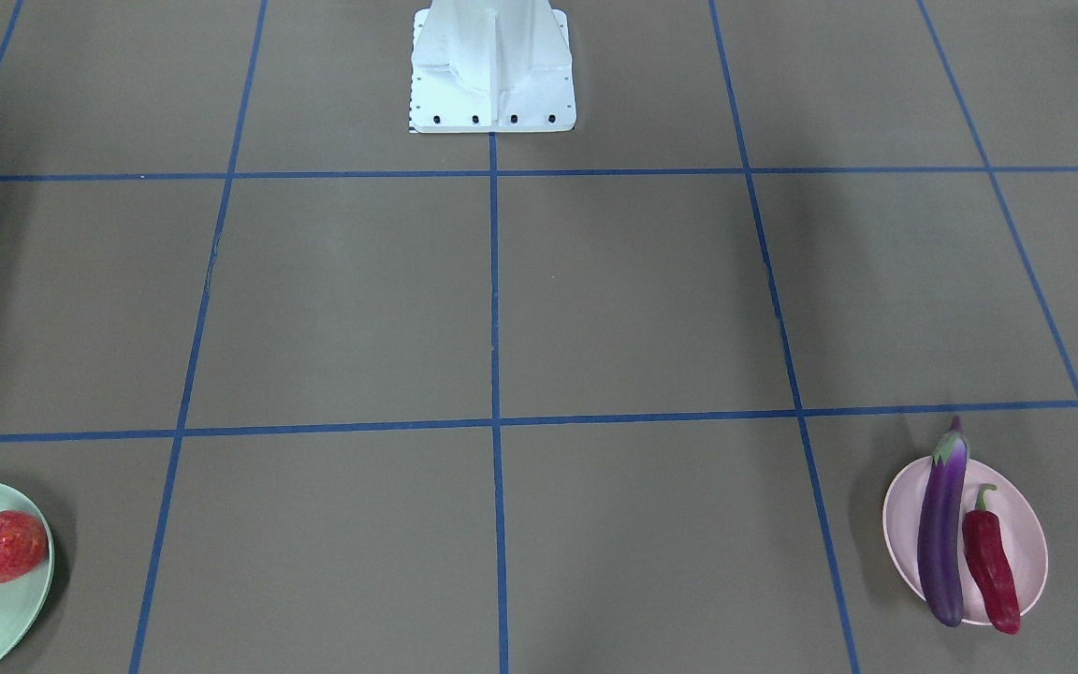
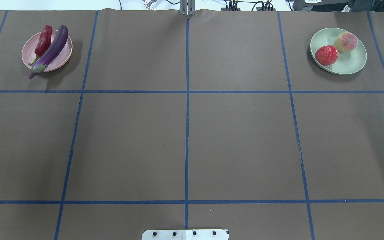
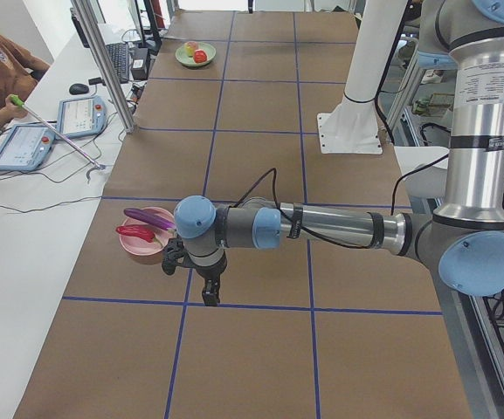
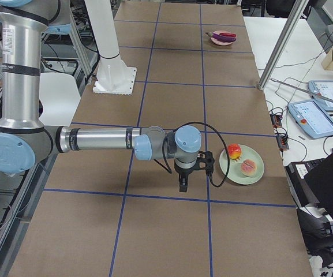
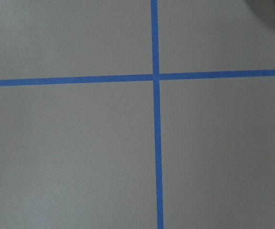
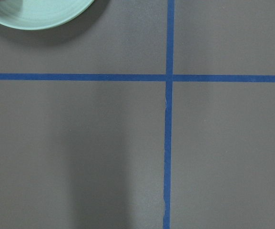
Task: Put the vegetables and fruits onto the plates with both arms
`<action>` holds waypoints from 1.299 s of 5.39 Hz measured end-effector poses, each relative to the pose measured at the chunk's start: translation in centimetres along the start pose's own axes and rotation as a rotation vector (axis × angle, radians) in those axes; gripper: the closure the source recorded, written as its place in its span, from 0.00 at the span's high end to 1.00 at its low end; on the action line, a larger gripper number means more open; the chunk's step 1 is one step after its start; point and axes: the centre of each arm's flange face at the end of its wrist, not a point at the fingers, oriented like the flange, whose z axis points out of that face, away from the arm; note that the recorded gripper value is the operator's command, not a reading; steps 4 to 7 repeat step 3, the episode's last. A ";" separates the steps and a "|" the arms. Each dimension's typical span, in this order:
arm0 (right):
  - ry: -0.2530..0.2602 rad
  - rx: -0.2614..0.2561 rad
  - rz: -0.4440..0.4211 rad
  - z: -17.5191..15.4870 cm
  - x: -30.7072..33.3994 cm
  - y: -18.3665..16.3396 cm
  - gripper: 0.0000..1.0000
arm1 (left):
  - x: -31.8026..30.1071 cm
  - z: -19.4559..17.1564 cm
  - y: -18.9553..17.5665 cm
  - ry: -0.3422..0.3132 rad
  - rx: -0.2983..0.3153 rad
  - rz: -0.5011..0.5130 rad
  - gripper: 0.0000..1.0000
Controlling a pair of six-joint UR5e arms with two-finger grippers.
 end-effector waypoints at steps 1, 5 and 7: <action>0.002 0.001 -0.002 0.0 0.0 0.0 1.00 | 0.0 0.0 0.0 0.000 0.000 0.003 1.00; 0.004 0.000 -0.027 0.0 0.1 0.0 1.00 | -0.1 0.1 0.1 -0.001 -0.001 0.005 1.00; 0.004 0.000 -0.027 0.0 0.1 0.0 1.00 | -0.1 0.1 0.1 -0.001 -0.001 0.005 1.00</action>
